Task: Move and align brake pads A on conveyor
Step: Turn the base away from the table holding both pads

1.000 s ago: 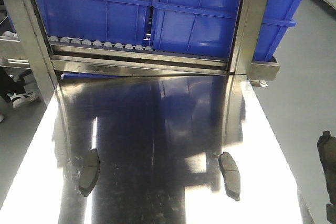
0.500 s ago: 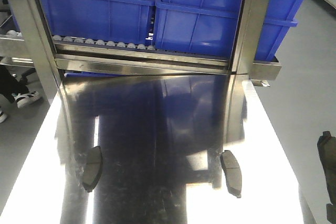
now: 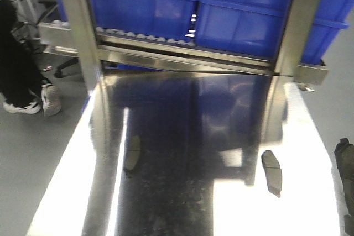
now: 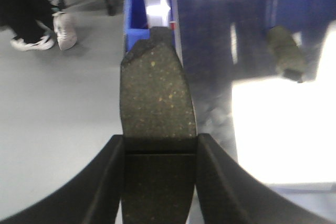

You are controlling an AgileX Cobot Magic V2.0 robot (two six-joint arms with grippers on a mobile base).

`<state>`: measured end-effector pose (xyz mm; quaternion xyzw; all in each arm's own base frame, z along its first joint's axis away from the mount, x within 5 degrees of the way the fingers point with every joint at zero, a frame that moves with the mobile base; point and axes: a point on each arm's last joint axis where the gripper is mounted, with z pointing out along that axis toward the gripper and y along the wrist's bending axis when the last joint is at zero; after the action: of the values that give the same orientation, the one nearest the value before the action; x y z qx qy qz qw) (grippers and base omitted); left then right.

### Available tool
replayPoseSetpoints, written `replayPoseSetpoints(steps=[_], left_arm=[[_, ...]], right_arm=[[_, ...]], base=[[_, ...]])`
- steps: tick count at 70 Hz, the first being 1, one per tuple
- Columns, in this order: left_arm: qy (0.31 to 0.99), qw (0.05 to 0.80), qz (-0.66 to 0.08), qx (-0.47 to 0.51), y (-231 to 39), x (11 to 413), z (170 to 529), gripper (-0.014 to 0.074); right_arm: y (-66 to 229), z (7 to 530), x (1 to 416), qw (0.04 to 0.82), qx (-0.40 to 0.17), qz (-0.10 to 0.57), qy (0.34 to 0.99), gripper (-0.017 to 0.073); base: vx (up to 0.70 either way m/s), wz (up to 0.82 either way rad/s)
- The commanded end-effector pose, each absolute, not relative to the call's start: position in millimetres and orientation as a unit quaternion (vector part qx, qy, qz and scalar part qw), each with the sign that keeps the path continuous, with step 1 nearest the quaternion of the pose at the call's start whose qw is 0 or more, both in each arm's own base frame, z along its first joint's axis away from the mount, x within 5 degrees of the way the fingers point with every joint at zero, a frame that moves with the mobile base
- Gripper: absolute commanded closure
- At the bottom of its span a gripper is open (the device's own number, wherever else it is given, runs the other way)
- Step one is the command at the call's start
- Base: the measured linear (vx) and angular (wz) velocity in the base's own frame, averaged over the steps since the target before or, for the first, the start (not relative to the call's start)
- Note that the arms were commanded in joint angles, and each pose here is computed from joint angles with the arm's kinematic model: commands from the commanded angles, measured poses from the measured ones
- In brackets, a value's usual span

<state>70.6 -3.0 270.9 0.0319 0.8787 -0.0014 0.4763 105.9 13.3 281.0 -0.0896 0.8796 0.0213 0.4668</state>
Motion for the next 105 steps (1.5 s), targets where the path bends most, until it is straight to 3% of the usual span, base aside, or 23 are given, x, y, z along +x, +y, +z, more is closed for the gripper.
replayPoseSetpoints(steps=[1,105], left_arm=[[0.853,0.522,-0.006,0.029,-3.6,74.6,286.0,0.0438],[0.853,0.522,-0.006,0.029,-3.6,74.6,286.0,0.0438]], right_arm=[[12.6,296.5,109.9,0.51,-0.086,0.017,0.856,0.0322],[12.7,295.0,109.1,0.502,-0.087,0.018,0.86,0.0322]], base=[[-0.06,0.42],[0.0,0.59]])
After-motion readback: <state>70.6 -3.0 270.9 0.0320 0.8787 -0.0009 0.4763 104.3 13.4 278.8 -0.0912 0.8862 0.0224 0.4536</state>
